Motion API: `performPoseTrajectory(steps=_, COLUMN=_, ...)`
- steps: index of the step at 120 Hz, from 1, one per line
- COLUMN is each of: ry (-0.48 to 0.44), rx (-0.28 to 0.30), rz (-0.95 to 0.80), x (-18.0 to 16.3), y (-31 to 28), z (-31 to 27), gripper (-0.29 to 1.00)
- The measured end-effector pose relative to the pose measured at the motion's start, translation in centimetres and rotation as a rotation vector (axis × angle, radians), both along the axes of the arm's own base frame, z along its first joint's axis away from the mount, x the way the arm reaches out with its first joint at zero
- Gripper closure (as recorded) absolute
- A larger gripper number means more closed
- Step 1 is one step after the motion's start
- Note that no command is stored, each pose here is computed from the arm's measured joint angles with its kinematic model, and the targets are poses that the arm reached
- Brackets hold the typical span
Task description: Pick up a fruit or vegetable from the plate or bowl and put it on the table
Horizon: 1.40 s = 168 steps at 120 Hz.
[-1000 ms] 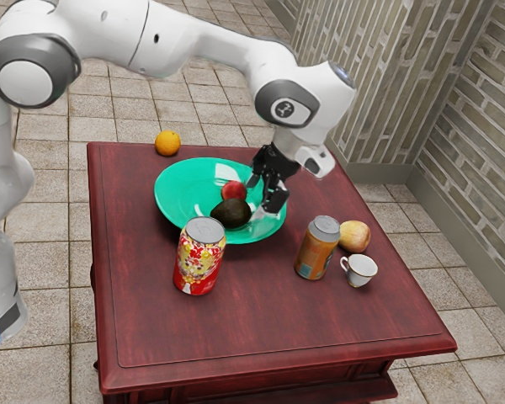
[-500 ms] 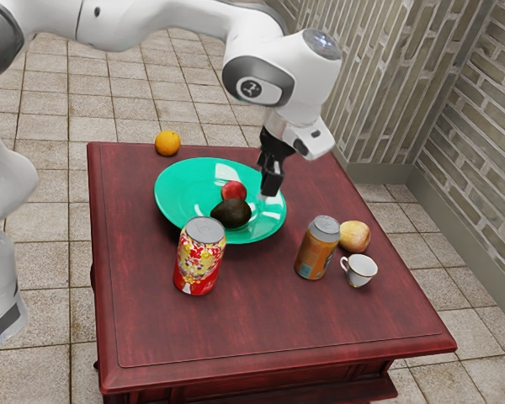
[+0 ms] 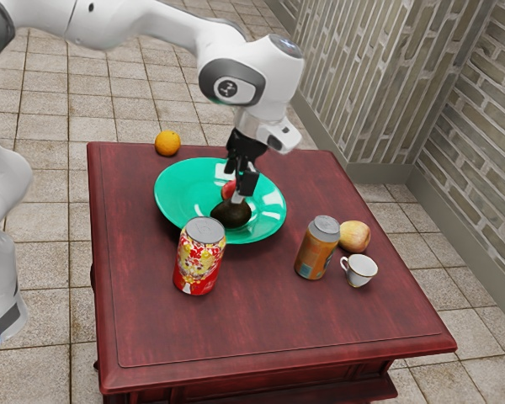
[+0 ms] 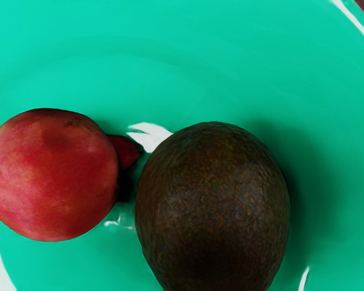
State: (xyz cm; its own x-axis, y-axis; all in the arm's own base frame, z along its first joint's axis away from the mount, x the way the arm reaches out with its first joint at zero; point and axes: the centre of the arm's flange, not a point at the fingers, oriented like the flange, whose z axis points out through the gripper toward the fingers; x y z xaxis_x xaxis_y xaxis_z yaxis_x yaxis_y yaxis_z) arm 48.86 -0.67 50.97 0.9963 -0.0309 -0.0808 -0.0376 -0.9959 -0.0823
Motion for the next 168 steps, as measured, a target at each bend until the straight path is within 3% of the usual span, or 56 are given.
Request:
performPoseTrajectory(steps=82, ry=-0.018, rx=-0.057, rz=0.063, x=-1.7, y=1.8, z=-2.4, gripper=0.0)
performPoseTrajectory(steps=168, ry=-0.083, rx=-0.015, rz=0.017, x=-0.9, y=2.4, z=-1.6, gripper=0.0)
